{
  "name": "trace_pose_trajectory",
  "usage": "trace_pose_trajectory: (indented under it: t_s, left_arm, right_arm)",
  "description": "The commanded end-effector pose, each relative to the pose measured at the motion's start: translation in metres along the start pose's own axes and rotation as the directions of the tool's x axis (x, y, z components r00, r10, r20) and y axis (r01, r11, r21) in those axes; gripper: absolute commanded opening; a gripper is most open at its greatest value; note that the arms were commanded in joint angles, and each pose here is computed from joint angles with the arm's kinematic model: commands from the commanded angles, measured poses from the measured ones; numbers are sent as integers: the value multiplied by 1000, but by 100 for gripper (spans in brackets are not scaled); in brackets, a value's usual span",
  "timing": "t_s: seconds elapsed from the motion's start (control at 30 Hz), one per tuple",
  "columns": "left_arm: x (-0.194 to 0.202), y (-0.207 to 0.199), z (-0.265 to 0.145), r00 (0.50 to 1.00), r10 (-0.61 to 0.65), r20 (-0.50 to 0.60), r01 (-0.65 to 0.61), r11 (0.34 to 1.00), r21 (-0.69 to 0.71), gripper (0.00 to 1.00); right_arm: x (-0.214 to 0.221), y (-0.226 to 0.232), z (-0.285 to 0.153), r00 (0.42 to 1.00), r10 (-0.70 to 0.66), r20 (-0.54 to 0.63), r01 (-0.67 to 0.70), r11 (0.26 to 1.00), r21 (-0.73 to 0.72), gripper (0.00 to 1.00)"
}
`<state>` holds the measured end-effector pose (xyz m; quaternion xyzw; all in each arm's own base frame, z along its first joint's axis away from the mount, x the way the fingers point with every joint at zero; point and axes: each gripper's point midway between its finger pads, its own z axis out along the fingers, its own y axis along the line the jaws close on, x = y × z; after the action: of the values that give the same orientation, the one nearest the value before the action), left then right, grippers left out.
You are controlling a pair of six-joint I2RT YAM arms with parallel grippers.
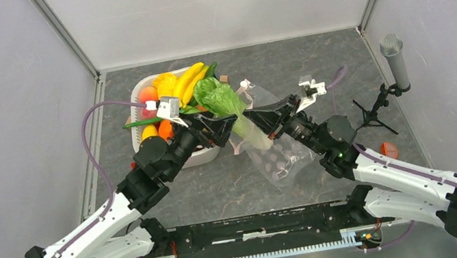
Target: Place the food in the zip-top bag and seal the zipper
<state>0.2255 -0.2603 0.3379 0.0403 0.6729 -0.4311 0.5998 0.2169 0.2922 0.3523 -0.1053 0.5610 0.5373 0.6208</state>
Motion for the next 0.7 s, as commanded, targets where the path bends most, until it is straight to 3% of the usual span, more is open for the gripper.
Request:
trace_pose_trajectory:
  t_s: [0.0, 0.2, 0.4, 0.67]
  left_arm:
    - [-2, -12, -6, 988, 134, -74, -129, 989, 67, 100]
    - [-1, -14, -20, 984, 165, -68, -157, 981, 111, 100]
    - [-12, -29, -49, 974, 209, -89, -189, 963, 193, 100]
    - [23, 11, -55, 965, 175, -194, -168, 984, 53, 100]
  right_arm:
    - [-27, 25, -18, 988, 100, 118, -77, 980, -183, 0]
    - [-47, 32, -36, 959, 222, 173, -159, 935, -318, 0]
    - [-43, 20, -41, 936, 314, 159, -244, 904, -352, 0]
    - [-29, -5, -30, 975, 191, 112, -170, 970, -175, 0]
